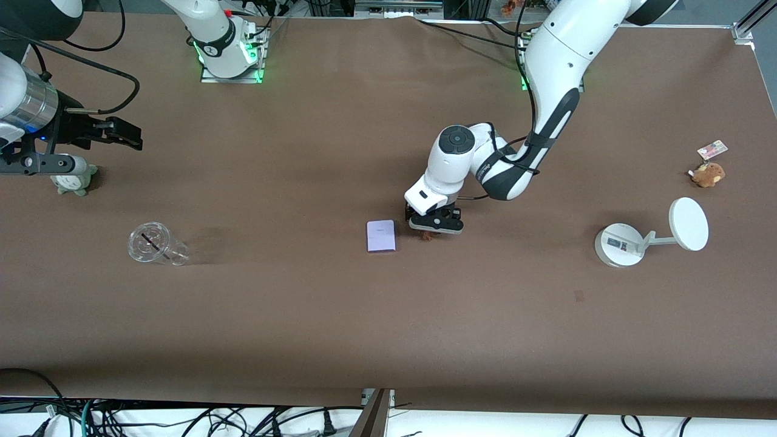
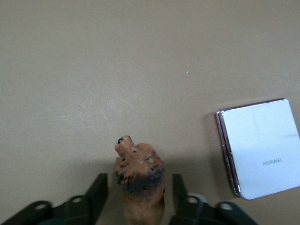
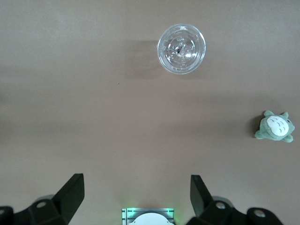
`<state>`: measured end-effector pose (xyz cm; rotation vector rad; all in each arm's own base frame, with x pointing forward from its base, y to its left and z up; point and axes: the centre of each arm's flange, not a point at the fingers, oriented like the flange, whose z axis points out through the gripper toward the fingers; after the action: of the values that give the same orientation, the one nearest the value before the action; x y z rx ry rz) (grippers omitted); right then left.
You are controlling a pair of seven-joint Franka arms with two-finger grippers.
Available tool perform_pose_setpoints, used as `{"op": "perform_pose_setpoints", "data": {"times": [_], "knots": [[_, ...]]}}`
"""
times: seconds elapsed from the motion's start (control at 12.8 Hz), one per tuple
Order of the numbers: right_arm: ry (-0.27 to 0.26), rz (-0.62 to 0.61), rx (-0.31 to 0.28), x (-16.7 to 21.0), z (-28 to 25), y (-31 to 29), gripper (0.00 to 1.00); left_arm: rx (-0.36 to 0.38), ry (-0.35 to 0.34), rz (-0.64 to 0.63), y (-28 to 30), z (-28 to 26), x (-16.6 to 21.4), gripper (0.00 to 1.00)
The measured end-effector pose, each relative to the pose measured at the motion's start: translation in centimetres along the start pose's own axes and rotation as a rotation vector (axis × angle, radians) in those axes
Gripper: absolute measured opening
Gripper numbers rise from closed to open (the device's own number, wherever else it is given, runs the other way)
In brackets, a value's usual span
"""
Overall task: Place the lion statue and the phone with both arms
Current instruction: 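Grasp the lion figurine with the left gripper and lift it, then carry the lion toward the white lamp while the right gripper reaches the phone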
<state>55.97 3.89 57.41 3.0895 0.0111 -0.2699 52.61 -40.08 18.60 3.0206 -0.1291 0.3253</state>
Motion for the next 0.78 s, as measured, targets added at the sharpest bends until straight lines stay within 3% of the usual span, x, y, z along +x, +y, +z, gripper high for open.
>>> {"op": "perform_pose_setpoints", "data": {"times": [0.16, 0.47, 0.78], "knots": [[0.000, 0.000, 0.000, 0.0, 0.0, -0.1, 1.00, -0.005, 0.010, -0.001, 0.1, -0.4, 0.4, 0.37], [0.012, -0.038, -0.005, -0.2, -0.6, -2.3, 1.00, -0.014, 0.095, -0.038, -1.5, -5.3, 3.9, 0.36], [0.026, -0.007, -0.025, -1.4, -0.5, -10.4, 1.00, 0.030, 0.153, -0.107, -6.5, -11.0, 6.9, 0.36]]}}
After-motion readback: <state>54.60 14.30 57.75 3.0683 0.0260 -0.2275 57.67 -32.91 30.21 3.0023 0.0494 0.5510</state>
